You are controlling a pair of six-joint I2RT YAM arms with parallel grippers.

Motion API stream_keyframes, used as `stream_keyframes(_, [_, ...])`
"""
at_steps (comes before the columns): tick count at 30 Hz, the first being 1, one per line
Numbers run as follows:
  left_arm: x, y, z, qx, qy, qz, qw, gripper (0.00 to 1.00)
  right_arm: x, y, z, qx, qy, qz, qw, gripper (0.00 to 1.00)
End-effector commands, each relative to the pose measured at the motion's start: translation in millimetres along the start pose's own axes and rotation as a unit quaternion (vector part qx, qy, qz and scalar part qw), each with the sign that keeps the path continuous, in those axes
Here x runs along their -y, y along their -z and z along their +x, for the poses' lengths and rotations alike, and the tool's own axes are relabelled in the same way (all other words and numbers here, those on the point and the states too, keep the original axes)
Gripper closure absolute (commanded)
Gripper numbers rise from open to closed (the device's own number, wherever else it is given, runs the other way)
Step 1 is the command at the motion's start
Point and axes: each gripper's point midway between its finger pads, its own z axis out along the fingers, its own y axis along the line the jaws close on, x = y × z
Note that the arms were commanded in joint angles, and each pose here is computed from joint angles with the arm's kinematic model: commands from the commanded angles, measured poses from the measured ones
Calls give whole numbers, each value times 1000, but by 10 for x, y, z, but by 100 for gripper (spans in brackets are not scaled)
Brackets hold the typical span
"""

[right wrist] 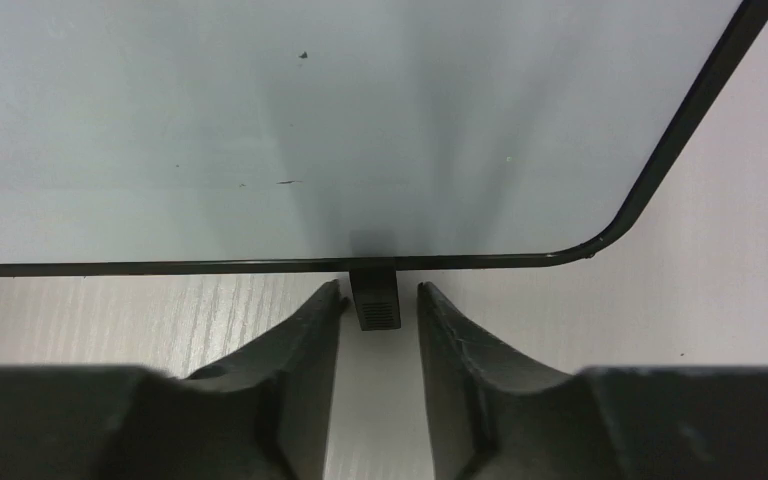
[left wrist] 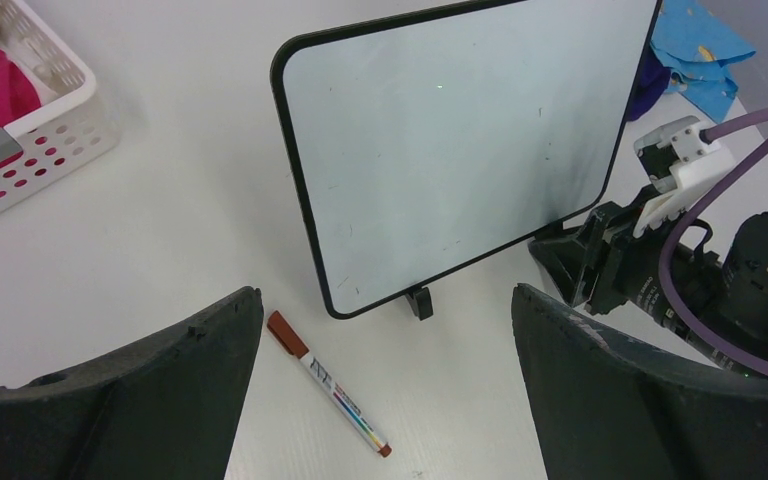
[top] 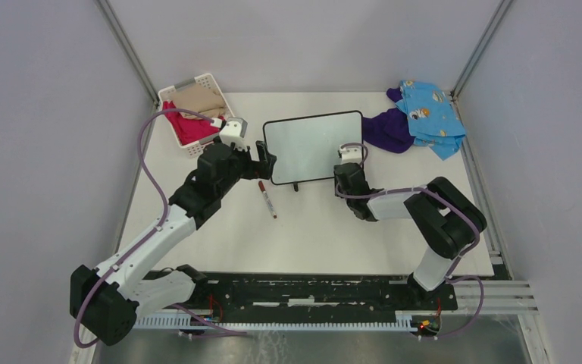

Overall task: Write a sentence on the whiteboard
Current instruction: Adjust the whiteboard stand at the center of the board.

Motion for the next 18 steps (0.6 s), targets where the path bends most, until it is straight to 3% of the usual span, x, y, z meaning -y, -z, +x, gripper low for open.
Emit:
stream_keyframes(1, [9,8,-103,14,-13,-2,1000,0,-51,42,-175,25,11,-19,999,54])
stream_keyframes(6, [5,46,-149,23,-10,-3,1000,0,-80,274,-243,44,22,-49,998,36])
stream_keyframes(12, [-72,180,-286,53,0,-24,998,0,-165,710,-270,67,58,-91,992,35])
stream_keyframes(18, [-319,408,-508,104,43,-95,989,0,-680,1039,-251,59,107,-184,975,39])
